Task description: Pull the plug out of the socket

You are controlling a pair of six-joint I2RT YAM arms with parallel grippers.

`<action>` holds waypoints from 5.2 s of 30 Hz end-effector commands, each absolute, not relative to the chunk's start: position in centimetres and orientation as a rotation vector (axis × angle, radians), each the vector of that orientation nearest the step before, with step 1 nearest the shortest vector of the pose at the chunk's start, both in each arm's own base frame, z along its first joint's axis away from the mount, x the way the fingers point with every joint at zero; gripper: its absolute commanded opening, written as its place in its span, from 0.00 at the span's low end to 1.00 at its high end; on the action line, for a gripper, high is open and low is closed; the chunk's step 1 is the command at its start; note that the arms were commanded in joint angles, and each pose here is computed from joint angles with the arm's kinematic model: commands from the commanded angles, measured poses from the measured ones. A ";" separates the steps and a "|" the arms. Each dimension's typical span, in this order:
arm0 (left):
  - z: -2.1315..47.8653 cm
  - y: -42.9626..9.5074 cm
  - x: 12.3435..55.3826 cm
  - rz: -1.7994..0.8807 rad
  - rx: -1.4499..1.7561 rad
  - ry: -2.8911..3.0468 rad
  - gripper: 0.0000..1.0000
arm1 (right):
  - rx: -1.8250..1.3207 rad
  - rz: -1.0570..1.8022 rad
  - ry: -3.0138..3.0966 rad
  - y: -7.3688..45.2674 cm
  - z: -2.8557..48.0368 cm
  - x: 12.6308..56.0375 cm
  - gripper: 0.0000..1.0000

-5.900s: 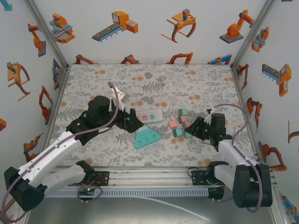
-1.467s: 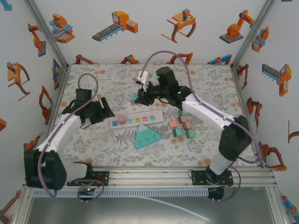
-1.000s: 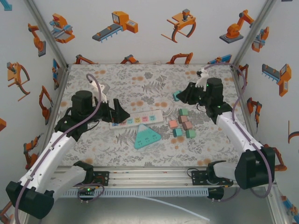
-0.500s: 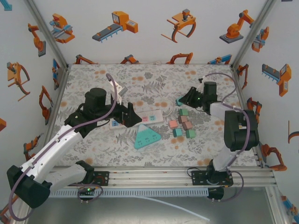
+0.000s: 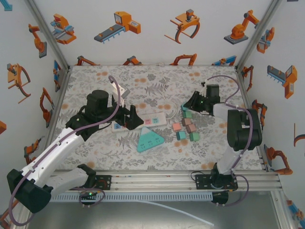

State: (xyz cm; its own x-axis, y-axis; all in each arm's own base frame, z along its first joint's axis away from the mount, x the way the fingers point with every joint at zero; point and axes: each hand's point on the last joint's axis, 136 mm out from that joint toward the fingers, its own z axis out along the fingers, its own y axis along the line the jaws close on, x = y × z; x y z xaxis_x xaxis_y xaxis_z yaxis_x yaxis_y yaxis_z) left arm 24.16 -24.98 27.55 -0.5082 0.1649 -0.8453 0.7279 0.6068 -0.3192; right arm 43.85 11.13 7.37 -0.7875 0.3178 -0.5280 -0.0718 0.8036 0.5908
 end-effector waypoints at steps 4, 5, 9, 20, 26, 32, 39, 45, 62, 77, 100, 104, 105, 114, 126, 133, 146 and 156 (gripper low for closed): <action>27.5 -25.0 24.5 -0.836 0.718 2.004 0.97 | 0.142 0.661 2.424 9.8 6.5 43.1 0.41; 27.5 -24.9 24.5 -0.832 0.715 2.004 0.97 | 0.141 0.650 2.426 9.7 6.6 43.1 0.42; 27.1 -24.5 24.8 -0.804 0.691 2.020 0.97 | 0.132 0.632 2.432 9.5 7.1 43.2 0.48; 26.6 -21.6 26.8 -0.795 0.409 2.094 0.97 | 0.030 0.628 2.259 10.1 15.2 44.2 0.60; 25.4 -17.0 29.1 -0.746 0.100 2.179 0.97 | -0.258 0.678 2.064 15.4 22.5 43.7 0.58; 24.0 -13.8 30.9 -0.758 -0.132 2.216 0.97 | -0.653 0.734 1.826 24.1 27.1 41.3 0.57; 21.2 -9.5 33.4 -0.615 -0.377 2.268 0.97 | -1.118 0.850 1.515 34.2 28.3 36.2 0.56; 18.1 -6.6 34.3 -0.484 -0.509 2.336 0.97 | -1.370 0.896 1.376 40.5 26.7 32.6 0.56; 11.2 -6.3 33.2 -0.508 -0.512 2.540 0.89 | -1.738 0.925 1.357 49.1 15.6 28.5 0.57; 6.2 -9.0 31.6 -0.691 -0.490 2.718 0.62 | -1.798 0.934 1.431 50.4 11.8 28.8 0.35; 2.1 -7.2 30.2 -0.495 -0.549 2.899 0.48 | -1.784 0.947 1.356 51.6 16.0 28.4 0.20; 2.1 -7.1 30.2 -0.491 -0.548 2.892 0.48 | -1.781 0.938 1.354 51.6 16.3 28.5 0.19; 2.3 -7.1 30.2 -0.492 -0.546 2.886 0.48 | -1.780 0.935 1.354 51.5 16.4 28.5 0.19; 7.7 -7.1 32.9 -0.514 -0.485 2.738 0.52 | -1.618 0.928 1.432 50.7 21.7 30.3 0.16; 21.4 -10.8 34.6 -0.759 -0.175 2.303 0.60 | -1.009 0.934 1.759 40.5 29.4 37.7 0.09; 27.2 -16.3 32.2 -0.885 0.190 2.114 0.69 | -0.583 0.960 1.825 30.9 29.8 42.7 0.09; 31.2 -24.8 25.7 -1.061 0.684 1.888 1.00 | -0.102 0.871 2.054 15.1 19.9 48.1 0.09; 30.5 -26.4 25.8 -1.059 0.711 1.907 0.97 | -0.065 0.944 2.196 14.4 12.7 49.9 0.12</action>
State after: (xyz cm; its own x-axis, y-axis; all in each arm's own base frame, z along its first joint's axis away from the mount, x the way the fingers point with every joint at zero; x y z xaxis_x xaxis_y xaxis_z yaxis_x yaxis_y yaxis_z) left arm 25.56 -25.97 28.61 -0.5669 0.0890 -0.8190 0.7354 0.5026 -0.4544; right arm 49.12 13.56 11.68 -0.7335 0.2312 -0.6392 -0.2663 0.7674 0.5833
